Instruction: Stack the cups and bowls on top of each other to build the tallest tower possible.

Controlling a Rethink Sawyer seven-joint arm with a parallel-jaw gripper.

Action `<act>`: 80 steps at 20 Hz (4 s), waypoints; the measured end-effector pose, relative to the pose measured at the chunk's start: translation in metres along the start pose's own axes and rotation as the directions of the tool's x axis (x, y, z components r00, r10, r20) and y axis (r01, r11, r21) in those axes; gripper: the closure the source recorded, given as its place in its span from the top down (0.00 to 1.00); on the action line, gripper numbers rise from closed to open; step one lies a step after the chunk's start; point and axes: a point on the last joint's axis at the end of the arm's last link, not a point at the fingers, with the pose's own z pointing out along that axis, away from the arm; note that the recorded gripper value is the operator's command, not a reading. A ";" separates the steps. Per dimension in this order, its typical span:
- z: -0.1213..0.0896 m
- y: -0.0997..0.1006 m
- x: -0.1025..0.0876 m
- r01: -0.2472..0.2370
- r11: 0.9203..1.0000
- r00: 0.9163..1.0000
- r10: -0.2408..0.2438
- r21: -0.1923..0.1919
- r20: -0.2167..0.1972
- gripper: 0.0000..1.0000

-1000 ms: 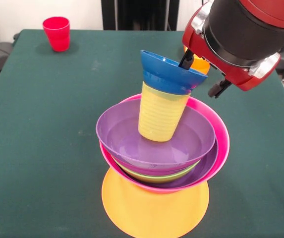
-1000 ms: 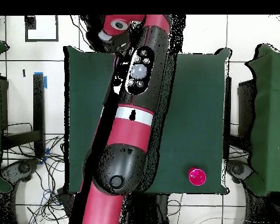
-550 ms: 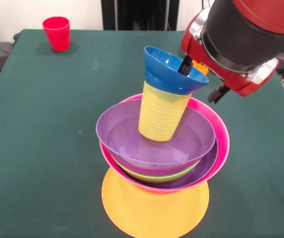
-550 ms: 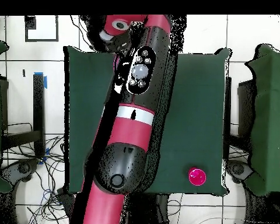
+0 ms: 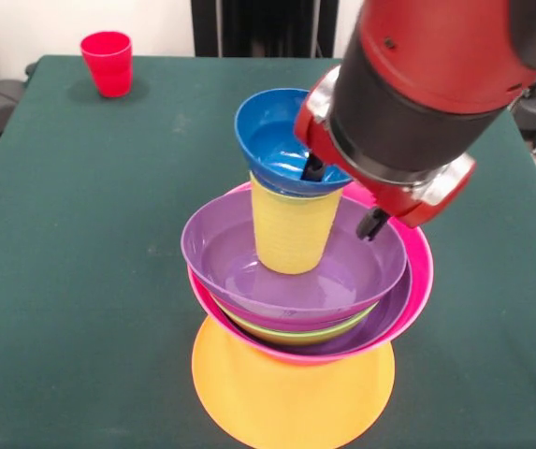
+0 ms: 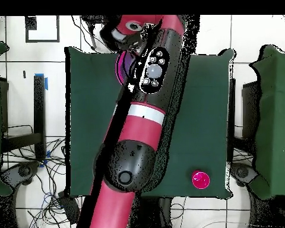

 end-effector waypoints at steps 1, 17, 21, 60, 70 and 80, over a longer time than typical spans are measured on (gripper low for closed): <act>0.000 -0.001 -0.002 -0.004 1.000 1.000 0.004 -0.001 -0.002 1.00; -0.001 -0.005 -0.009 -0.017 1.000 1.000 0.017 -0.017 -0.013 1.00; -0.001 -0.005 -0.009 -0.017 1.000 1.000 0.017 -0.017 -0.013 1.00; -0.030 -0.013 -0.008 -0.024 0.999 0.999 0.025 -0.032 0.022 1.00; -0.054 -0.019 -0.004 -0.026 0.999 0.998 0.028 -0.034 0.058 1.00; -0.069 -0.031 0.021 -0.061 0.998 0.995 0.061 0.000 0.085 1.00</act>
